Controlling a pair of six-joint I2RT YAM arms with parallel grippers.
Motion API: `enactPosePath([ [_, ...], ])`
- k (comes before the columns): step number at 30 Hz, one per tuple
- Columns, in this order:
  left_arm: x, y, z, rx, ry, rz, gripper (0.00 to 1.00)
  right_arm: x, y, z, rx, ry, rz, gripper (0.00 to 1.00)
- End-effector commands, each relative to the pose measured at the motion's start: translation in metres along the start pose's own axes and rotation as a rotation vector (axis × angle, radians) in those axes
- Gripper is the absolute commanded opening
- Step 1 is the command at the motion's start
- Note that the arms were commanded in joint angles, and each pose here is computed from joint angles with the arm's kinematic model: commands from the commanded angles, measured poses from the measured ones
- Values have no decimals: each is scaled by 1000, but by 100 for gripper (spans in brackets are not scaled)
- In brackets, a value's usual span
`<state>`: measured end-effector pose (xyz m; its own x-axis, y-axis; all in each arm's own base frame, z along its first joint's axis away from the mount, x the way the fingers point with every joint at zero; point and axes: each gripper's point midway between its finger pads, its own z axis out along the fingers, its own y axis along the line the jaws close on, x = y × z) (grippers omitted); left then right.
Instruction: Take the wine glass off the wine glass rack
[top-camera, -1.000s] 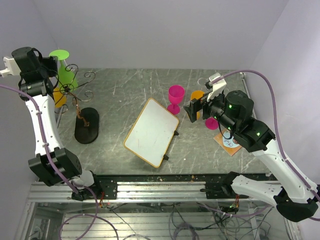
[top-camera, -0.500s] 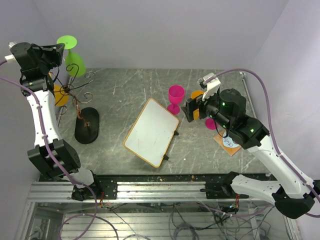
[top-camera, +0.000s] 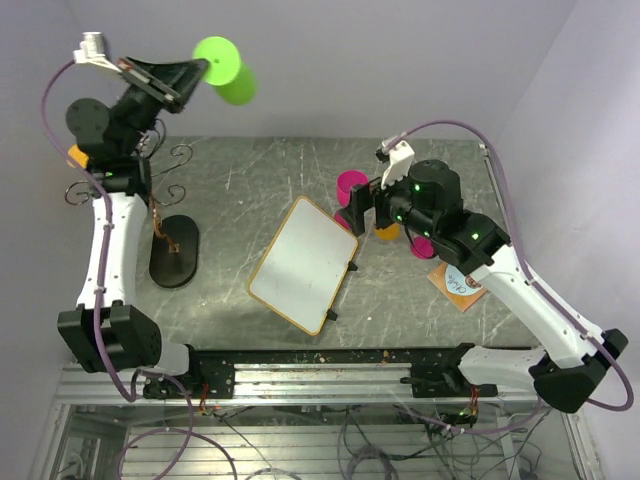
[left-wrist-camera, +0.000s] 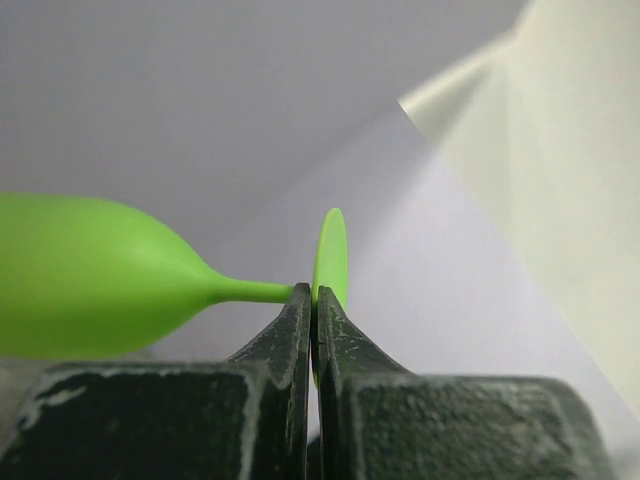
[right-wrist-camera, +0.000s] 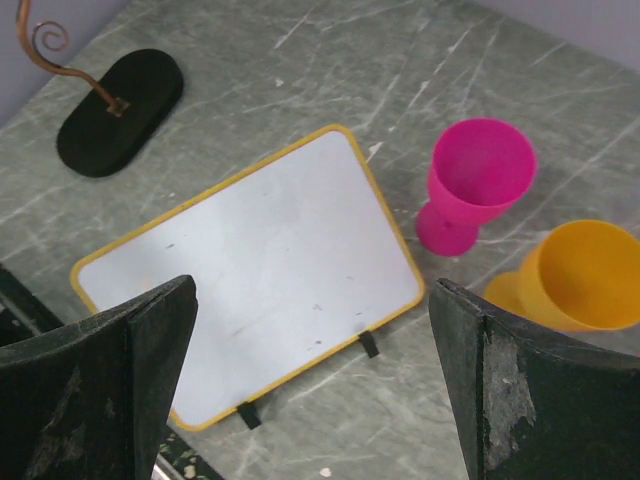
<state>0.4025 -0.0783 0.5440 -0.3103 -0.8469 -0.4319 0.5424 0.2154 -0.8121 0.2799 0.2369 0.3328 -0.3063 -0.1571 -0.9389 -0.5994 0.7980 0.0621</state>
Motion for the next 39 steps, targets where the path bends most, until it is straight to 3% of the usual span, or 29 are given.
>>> enactPosePath([
  [1, 76, -75, -13, 314, 220, 29, 7, -12, 26, 8, -109, -20, 130, 99],
  [4, 109, -88, -28, 371, 267, -51, 7, -24, 38, 16, -166, -59, 183, 100],
  [11, 124, -105, -76, 314, 205, -80, 7, -60, 58, 38, -354, -81, 247, 100],
  [15, 130, -120, -100, 281, 203, -35, 7, -90, 59, 17, -758, -213, 507, 100],
  [19, 137, -131, -119, 282, 218, -16, 7, -109, 76, -20, -1036, -359, 511, 100],
  [26, 151, -158, -153, 426, 270, -97, 7, -115, 90, -19, -997, -408, 448, 100],
  [34, 151, -186, -181, 641, 315, -220, 7, -136, 143, -63, -1154, -513, 379, 99],
  [39, 151, -195, -190, 684, 312, -211, 7, -145, 163, -110, -1308, -588, 374, 82],
])
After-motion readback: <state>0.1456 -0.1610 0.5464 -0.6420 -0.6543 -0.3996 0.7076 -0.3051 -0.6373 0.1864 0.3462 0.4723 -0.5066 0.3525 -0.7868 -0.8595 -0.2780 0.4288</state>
